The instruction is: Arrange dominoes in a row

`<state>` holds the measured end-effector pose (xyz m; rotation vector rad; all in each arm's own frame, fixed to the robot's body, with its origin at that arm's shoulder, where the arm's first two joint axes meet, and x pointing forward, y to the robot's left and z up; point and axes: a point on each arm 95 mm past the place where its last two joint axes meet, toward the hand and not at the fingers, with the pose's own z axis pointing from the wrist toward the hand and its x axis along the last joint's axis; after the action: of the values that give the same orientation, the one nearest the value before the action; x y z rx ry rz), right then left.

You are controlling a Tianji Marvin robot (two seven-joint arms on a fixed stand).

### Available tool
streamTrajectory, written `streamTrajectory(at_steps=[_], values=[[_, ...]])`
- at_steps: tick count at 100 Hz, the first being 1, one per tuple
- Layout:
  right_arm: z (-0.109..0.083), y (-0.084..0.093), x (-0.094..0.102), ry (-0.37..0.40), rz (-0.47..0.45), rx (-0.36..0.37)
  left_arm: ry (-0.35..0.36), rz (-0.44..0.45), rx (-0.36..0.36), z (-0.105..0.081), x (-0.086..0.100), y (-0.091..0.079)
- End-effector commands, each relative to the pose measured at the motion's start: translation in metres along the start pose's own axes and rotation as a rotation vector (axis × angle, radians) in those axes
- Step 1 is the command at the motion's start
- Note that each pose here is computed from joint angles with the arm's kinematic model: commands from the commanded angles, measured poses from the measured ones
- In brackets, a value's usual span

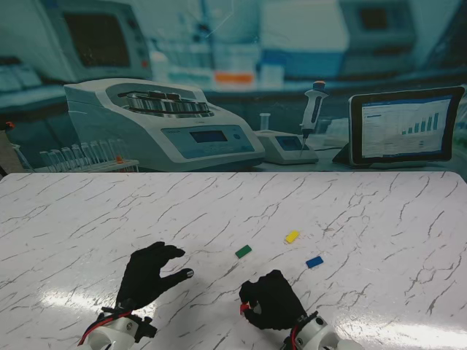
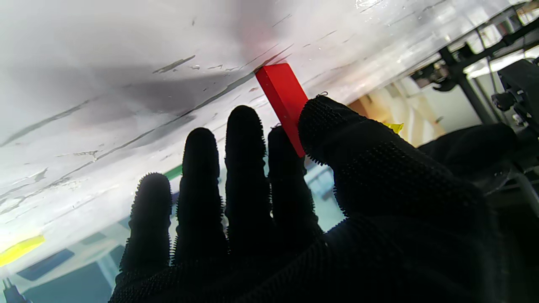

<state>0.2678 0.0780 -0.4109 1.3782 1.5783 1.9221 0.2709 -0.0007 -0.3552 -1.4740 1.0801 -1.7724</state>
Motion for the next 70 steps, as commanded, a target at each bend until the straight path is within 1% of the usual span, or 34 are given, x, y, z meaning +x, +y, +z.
streamTrajectory(at_steps=[1, 43, 55, 70], values=[[-0.002, -0.002, 0.003, 0.010, 0.013, 0.014, 0.011, -0.019, -0.014, -0.002, 0.003, 0.003], [-0.003, 0.003, 0.001, 0.029, 0.020, 0.056, 0.008, -0.021, -0.018, -0.003, 0.003, 0.003], [-0.003, 0.006, 0.000, 0.037, 0.022, 0.065, 0.007, -0.023, -0.018, -0.003, 0.003, 0.003], [-0.004, 0.016, 0.001, 0.045, 0.007, 0.065, 0.008, -0.018, -0.018, -0.002, 0.004, 0.002]])
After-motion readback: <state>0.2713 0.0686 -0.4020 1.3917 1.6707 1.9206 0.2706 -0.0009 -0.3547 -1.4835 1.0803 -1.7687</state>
